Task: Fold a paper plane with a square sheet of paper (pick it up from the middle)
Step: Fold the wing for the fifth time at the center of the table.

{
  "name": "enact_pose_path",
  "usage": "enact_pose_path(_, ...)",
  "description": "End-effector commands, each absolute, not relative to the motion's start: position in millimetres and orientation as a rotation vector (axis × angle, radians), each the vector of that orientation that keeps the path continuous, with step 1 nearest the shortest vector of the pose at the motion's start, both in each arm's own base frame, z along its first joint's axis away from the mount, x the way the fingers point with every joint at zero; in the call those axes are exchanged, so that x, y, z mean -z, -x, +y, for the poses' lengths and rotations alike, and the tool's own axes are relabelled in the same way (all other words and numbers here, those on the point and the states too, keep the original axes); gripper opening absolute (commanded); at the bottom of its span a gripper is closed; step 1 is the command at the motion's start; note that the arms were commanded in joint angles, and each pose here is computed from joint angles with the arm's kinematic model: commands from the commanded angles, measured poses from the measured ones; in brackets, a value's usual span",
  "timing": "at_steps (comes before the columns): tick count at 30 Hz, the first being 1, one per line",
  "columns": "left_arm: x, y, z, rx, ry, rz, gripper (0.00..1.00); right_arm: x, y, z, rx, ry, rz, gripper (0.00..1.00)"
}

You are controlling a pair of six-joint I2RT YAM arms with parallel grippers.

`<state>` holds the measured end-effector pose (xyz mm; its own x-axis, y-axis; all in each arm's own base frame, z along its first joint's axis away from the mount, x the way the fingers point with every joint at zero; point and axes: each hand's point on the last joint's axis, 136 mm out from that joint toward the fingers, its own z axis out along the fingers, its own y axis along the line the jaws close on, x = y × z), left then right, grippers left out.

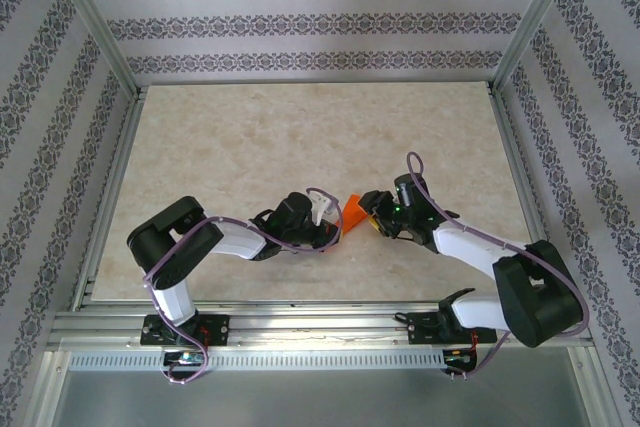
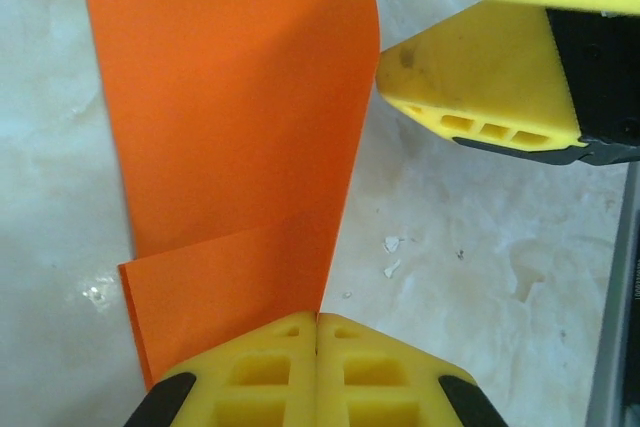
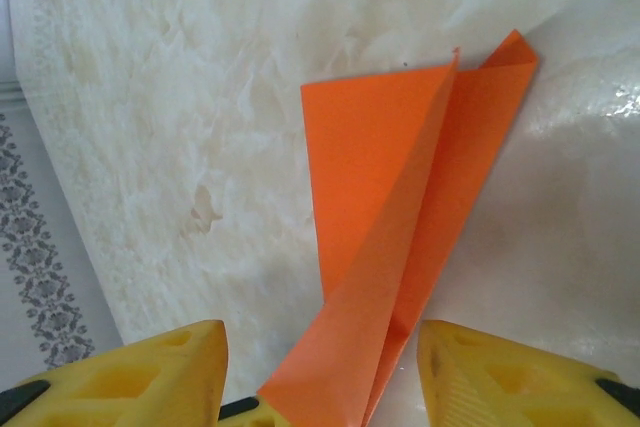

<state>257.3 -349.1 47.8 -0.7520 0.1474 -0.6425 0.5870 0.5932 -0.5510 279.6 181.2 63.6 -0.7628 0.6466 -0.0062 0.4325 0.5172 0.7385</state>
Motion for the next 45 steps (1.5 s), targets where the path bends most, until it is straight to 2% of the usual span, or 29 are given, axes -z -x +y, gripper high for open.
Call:
enact_pose_path(1, -54.2, -263.2, -339.9, 0.951, -0.661, 2.199, 0.00, -61.8, -284.1, 187.2, -1.078, -0.981, 2.494, 0.51)
enact_pose_path(11, -49.6, -260.2, -332.9, 0.736, -0.850, 2.100, 0.00, -59.6, -286.2, 206.1, -1.115, -0.908, 2.559, 0.42)
enact_pose_path(19, -47.2, -258.6, -328.2, 0.574, -0.956, 2.029, 0.00, -53.4, -282.2, 210.7, -1.132, -0.906, 2.593, 0.41)
enact_pose_path(29, -46.5, -256.0, -331.9, 0.578, -1.008, 2.020, 0.03, -58.7, -281.3, 212.9, -1.154, -0.888, 2.581, 0.20)
enact_pose_path(35, -46.3, -258.3, -326.7, 0.499, -1.053, 1.994, 0.06, -59.2, -279.7, 211.9, -1.154, -0.887, 2.581, 0.15)
enact_pose_path(37, -48.9, -259.5, -326.3, 0.485, -1.065, 1.981, 0.06, -58.9, -279.4, 211.8, -1.160, -0.894, 2.576, 0.08)
enact_pose_path(42, -49.4, -257.6, -327.7, 0.475, -1.106, 1.970, 0.08, -59.5, -279.9, 212.9, -1.173, -0.892, 2.570, 0.01)
enact_pose_path(45, -46.9, -256.0, -326.9, 0.461, -1.131, 1.974, 0.15, -60.4, -280.5, 214.0, -1.191, -0.897, 2.562, 0.00)
